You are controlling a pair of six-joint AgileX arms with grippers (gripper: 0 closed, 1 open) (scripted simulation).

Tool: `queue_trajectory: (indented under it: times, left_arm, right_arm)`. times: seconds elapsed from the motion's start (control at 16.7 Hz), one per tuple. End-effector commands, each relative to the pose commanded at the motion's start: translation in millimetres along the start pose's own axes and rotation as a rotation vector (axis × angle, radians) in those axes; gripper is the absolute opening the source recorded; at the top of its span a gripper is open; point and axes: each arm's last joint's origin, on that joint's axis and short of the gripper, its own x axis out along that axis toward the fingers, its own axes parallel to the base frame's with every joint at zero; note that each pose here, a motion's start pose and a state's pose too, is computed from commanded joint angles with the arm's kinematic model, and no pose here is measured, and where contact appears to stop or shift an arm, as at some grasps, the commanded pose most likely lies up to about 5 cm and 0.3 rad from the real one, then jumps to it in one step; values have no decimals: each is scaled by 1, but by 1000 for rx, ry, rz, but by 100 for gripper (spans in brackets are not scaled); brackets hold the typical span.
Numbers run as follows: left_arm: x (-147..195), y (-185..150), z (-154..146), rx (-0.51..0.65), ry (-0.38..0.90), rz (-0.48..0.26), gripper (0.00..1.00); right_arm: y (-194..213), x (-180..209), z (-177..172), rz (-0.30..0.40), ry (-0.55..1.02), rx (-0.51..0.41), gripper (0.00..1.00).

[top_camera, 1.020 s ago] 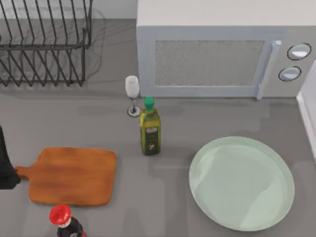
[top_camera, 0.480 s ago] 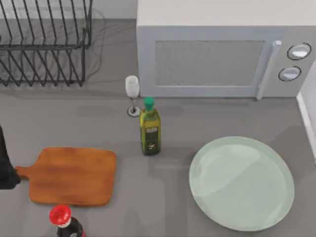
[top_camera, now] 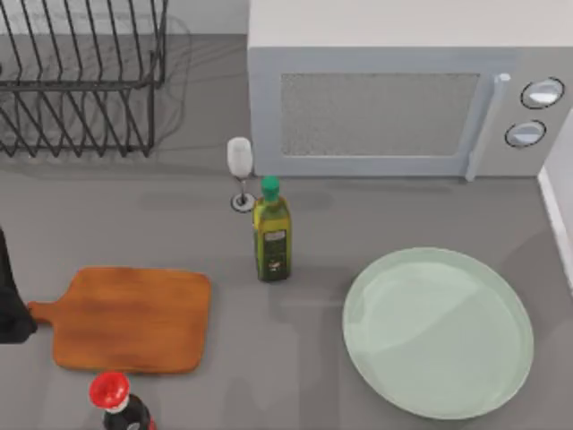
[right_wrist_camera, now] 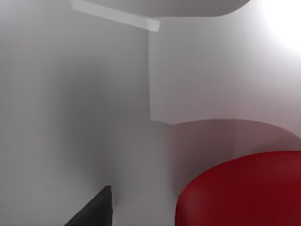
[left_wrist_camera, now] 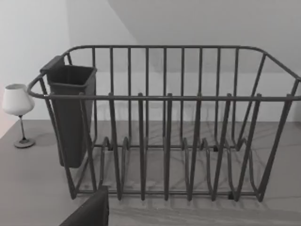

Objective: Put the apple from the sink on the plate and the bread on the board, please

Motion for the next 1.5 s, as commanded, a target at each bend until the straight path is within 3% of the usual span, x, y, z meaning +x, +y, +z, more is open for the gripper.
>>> queue_trajectory:
  times: [0.78,1.26,1.32,1.5]
  left_arm:
    - [0,0,0,0,0,0,100]
    - [0,0,0,0,0,0,100]
    - [0,0,0,0,0,0,100]
    - [0,0,0,0,0,0,100]
  right_arm:
    - [0,0,0,0,0,0,2]
    - [0,0,0,0,0,0,0]
    - [-1,-29,7,0,-52,6,0]
    - [-2,-41,9,-1,-55,6,0]
